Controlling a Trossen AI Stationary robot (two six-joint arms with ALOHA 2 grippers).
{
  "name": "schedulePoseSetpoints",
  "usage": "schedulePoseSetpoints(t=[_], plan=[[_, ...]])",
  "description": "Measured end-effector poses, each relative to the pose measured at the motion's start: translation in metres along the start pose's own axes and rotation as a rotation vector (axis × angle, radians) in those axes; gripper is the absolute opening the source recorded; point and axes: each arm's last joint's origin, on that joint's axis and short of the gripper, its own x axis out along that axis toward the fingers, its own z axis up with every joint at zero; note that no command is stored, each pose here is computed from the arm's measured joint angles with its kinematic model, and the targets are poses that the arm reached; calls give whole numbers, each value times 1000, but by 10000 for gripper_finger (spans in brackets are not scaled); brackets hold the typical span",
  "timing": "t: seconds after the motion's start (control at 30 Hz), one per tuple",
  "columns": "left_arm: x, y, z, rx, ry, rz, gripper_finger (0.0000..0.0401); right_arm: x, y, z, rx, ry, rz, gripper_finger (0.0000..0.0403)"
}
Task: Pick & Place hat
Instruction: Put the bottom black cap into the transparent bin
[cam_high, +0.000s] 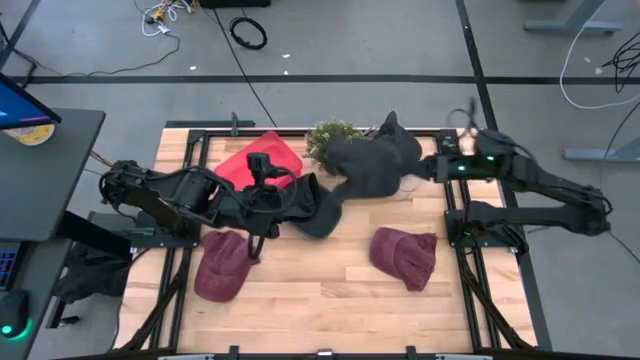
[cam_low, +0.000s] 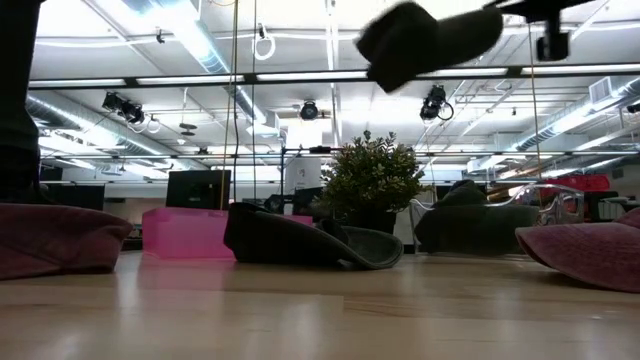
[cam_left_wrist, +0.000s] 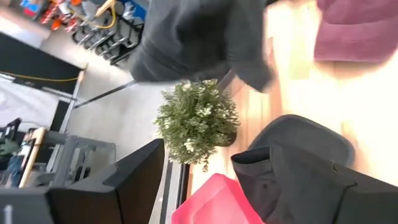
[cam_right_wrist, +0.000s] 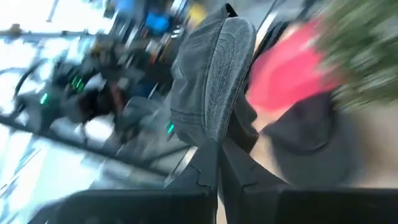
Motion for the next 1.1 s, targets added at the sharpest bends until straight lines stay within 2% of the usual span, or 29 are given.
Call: schedulePoseSetpoints(t=[0.23, 0.33, 0.53, 0.73, 1.0, 1.1], plan=[[1, 2, 0, -7, 4, 24, 297, -39, -18, -5, -46, -292, -336, 0], [4, 4, 0, -19, 11, 31, 297, -44, -21, -4, -74, -379, -417, 0], [8, 9, 0, -63, 14, 47, 297, -40, -25, -4, -98, -391, -496, 0], [10, 11, 2, -84, 4, 54, 297, -23, -52, -17, -58, -400, -561, 0], [10, 11, 2, -85, 5, 54, 297, 5, -87, -30, -57, -517, -474, 0], [10, 11, 2, -84, 5, 54, 297, 11, -103, -36, -46, -534, -480, 0]])
